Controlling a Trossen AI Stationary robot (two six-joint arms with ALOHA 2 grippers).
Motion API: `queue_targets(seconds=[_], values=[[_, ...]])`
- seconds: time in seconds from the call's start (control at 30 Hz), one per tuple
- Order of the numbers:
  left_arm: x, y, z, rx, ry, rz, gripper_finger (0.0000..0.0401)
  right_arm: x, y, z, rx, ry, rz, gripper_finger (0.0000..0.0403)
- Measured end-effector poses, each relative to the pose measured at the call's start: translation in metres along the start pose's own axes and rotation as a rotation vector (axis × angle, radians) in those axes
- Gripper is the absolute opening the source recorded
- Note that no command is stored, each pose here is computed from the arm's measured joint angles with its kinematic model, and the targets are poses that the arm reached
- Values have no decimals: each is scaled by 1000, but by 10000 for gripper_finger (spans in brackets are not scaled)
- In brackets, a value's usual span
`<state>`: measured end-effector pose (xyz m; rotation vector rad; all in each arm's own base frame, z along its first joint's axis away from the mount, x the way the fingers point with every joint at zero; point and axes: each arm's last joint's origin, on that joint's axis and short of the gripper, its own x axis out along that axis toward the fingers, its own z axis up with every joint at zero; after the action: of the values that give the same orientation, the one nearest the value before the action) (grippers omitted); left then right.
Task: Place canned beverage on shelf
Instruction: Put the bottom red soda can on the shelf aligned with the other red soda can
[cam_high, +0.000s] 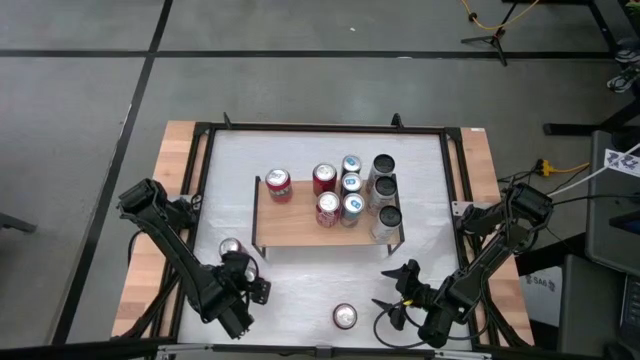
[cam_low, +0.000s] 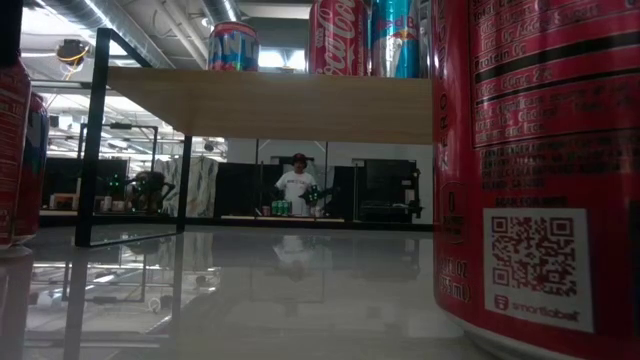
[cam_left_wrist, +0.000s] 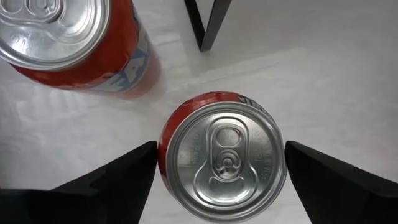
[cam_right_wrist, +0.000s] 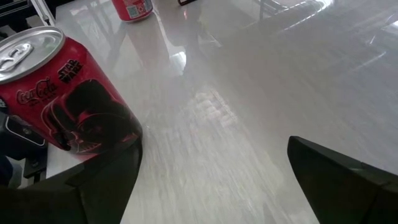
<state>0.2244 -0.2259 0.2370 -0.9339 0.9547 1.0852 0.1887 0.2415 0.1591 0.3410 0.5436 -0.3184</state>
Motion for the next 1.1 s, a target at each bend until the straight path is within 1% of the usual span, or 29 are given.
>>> queue_targets(seconds=[0.3, 0.4, 0.53, 0.63, 0.7, 1.1], values=[[0, -1, 0, -3, -19, -26, 388, 0, 0, 0, 0, 0, 0, 392], [0, -1, 0, -3, -18, -27, 398, 0, 0, 0, 0, 0, -1, 392], [0, -1, 0, 0, -18, -28, 397, 0, 0, 0, 0, 0, -1, 392], [-1, -1, -2, 49, -11, -38, 397, 0, 0, 0, 0, 0, -1, 392], [-1, -2, -2, 61, -9, -39, 397, 0, 0, 0, 0, 0, -1, 392], [-11, 1, 4, 69, 14, -61, 397, 0, 0, 0, 0, 0, -1, 392]])
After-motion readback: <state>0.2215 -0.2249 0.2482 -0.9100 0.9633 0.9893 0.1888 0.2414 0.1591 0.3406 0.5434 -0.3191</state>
